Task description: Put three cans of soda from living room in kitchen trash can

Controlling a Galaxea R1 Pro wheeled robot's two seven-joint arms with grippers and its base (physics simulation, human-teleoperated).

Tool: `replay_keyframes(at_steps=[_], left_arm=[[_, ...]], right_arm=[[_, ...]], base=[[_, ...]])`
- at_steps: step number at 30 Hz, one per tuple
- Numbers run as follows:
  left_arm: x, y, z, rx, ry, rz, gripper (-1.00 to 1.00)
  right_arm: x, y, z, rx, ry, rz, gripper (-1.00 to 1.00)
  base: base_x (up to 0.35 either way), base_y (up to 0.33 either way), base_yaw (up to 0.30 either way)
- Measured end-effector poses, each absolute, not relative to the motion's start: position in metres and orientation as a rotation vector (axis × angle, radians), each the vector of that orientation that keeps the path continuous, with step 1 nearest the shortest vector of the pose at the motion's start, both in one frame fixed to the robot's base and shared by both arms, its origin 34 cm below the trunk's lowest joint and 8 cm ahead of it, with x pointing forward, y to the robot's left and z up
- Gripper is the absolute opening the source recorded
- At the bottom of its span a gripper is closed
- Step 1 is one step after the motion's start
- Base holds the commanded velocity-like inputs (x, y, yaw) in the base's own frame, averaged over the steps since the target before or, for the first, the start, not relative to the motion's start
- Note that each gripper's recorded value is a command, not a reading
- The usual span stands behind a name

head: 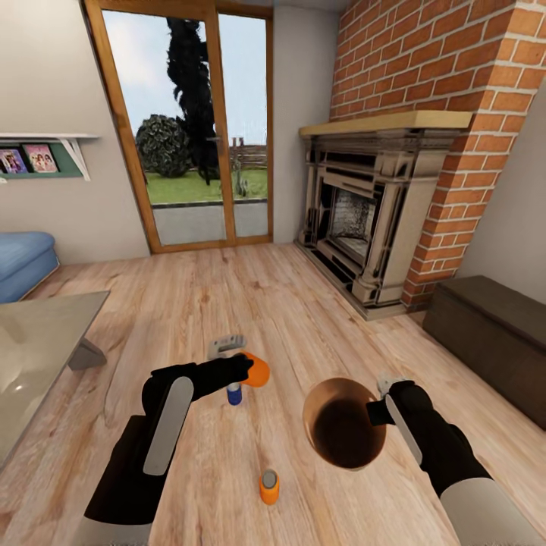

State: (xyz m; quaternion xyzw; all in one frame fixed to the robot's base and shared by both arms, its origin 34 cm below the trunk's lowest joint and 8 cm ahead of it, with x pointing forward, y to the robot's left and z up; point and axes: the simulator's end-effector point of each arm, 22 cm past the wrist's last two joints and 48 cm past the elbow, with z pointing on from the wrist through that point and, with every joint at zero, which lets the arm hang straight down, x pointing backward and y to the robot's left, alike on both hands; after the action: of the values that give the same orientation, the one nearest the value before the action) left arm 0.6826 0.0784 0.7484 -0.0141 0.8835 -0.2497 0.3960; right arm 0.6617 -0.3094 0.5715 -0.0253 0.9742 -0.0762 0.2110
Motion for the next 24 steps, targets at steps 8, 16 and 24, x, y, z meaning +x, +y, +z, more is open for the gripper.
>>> replay_keyframes(at_steps=[8,16,24], left_arm=[[0.69,0.073,0.776,-0.032,2.217,-0.664,-1.0],[0.694,0.072,0.796,-0.026,2.211,-0.667,-1.0],[0.696,0.07,0.812,-0.022,2.211,-0.671,-1.0]], right_arm=[[0.66,-0.31,0.578,-0.077,2.742,-0.217,-1.0],[0.659,-0.302,0.588,-0.122,2.756,-0.213,-1.0],[0.646,-0.295,0.582,-0.181,2.82,-0.199,-1.0]], base=[[0.0,0.0,0.0],[0.0,0.0,0.0],[0.0,0.0,0.0]])
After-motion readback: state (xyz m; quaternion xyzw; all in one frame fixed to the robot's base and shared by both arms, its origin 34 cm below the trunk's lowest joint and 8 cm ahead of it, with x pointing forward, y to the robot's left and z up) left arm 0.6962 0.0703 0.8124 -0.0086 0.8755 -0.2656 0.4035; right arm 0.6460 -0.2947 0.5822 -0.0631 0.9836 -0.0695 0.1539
